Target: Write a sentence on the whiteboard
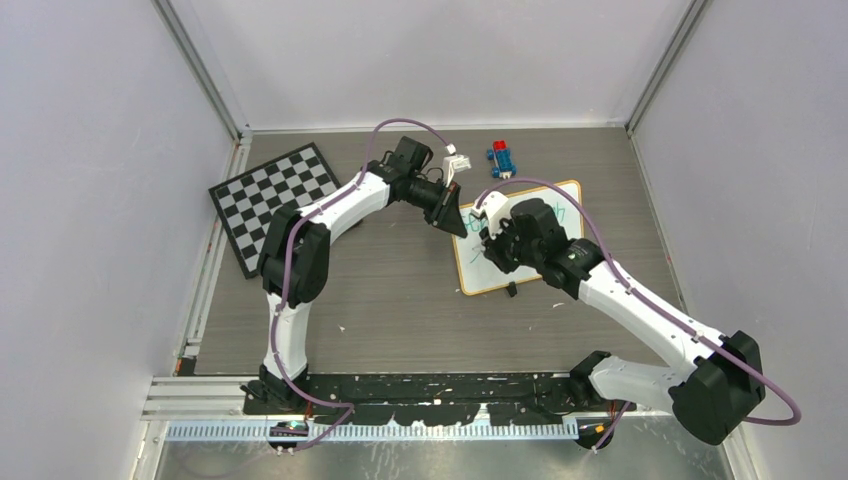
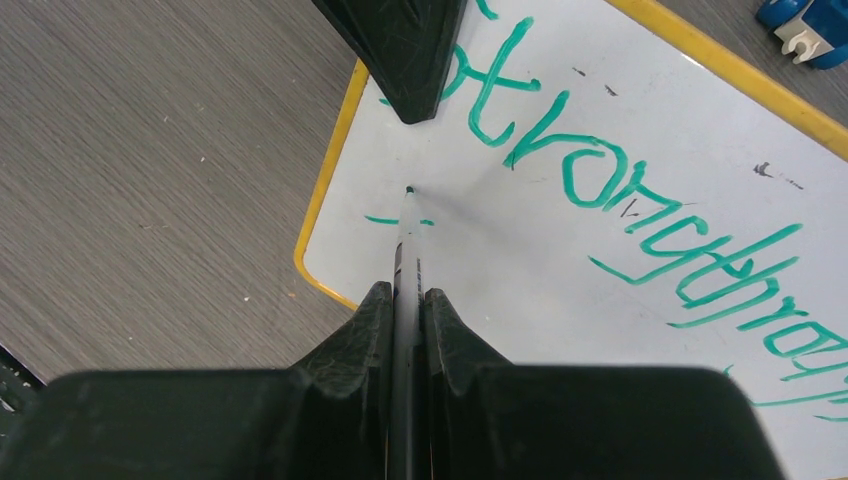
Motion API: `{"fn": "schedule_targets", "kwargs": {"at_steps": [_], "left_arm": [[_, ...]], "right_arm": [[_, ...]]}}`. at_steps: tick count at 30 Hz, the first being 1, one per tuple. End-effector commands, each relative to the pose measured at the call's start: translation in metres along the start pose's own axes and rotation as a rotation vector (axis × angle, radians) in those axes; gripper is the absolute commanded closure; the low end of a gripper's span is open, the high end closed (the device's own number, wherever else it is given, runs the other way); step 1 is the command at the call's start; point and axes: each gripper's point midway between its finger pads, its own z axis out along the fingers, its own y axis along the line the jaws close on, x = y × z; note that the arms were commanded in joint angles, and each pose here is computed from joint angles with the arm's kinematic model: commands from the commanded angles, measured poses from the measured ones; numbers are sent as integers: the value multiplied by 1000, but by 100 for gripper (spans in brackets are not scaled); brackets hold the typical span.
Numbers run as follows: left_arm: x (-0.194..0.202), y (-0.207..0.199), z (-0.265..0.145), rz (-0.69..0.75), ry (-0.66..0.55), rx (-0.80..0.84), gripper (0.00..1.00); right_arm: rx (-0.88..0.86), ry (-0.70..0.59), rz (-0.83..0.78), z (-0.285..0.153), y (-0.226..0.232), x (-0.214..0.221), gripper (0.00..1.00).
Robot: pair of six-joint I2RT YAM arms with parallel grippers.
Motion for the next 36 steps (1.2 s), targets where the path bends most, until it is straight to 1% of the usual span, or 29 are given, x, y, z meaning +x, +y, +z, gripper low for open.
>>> {"fn": "schedule_targets", "kwargs": {"at_steps": [1, 15, 20, 27, 31, 36], "left_arm": [[-19, -9, -12, 55, -32, -30, 100], [-18, -8, -11, 51, -28, -33, 100], [-18, -7, -11, 51, -29, -37, 100], [-17, -7, -11, 47, -26, -38, 100], [-18, -8, -12, 50, -28, -38, 100], [-19, -8, -11, 50, -28, -34, 100]], "right_arm": [[31, -58, -6, 2, -8, -20, 100], [-24, 59, -23, -2, 4, 20, 100], [-30, 82, -33, -2, 5, 27, 100], [62, 45, -42, -8, -12, 12, 100], [69, 7, -30, -14, -13, -1, 100], [39, -39, -14, -22, -8, -18, 100]]}}
